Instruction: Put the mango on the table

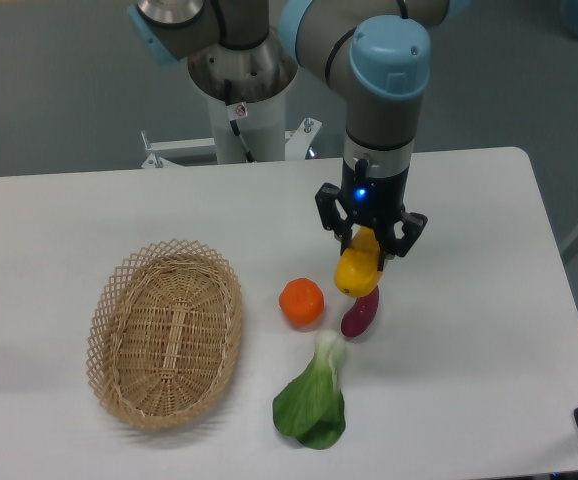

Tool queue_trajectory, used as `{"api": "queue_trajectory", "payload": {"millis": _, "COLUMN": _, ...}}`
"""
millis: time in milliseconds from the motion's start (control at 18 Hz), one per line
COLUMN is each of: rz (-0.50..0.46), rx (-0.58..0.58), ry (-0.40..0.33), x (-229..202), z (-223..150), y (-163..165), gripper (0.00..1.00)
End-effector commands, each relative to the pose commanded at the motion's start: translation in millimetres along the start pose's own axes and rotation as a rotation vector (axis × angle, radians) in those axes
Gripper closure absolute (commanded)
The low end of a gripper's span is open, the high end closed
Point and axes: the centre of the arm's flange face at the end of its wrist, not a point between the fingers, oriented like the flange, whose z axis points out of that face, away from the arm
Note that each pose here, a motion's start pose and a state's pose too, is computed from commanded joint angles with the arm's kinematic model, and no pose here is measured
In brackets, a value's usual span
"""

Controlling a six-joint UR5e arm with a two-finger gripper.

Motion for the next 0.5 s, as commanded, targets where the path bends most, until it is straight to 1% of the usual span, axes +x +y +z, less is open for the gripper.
{"api": "queue_trajectory", "payload": {"millis": 500, "rz": -0.002, "rx": -0.001, "ry": 0.002, "x": 0.1, "z": 0.7, "y": 5.0, "gripper": 0.51}}
